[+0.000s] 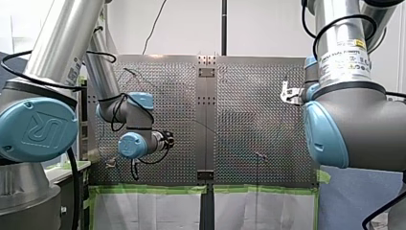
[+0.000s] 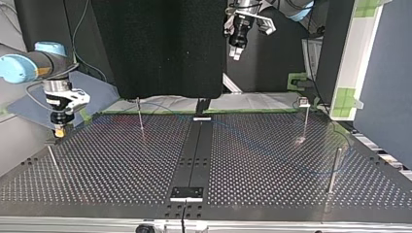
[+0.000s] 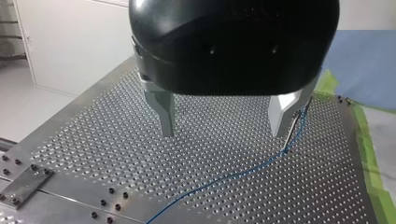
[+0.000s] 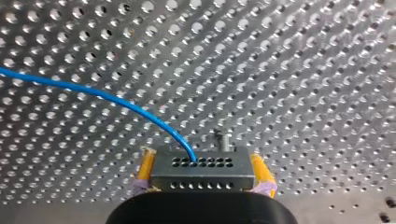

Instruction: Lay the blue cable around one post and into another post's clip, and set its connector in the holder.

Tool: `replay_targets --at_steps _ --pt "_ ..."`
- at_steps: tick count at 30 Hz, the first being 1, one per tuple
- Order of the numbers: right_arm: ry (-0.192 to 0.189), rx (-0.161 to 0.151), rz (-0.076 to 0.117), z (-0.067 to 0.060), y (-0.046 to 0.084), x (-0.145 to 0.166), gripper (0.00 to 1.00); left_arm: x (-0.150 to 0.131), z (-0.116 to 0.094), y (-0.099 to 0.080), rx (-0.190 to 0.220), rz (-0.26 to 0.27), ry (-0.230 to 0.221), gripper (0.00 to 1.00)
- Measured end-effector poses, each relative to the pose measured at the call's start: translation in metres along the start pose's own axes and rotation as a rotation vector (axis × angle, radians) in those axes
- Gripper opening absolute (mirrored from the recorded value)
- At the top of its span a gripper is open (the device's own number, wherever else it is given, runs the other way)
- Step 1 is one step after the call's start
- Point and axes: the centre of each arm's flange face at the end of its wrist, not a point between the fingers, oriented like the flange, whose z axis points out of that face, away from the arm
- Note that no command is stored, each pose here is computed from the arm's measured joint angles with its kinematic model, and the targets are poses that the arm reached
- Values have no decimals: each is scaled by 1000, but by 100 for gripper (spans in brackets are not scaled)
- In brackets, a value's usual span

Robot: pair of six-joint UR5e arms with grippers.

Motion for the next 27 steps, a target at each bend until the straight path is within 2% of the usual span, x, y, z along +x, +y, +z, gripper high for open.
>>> replay_targets --at_steps 5,13,27 --pt "13 7 0 -2 6 13 0 0 0 0 -3 1 2 100" --pt "2 -7 0 -4 21 15 0 1 -1 1 -6 5 12 100" --pt "5 20 12 -1 41 9 0 2 -2 2 -8 7 19 100"
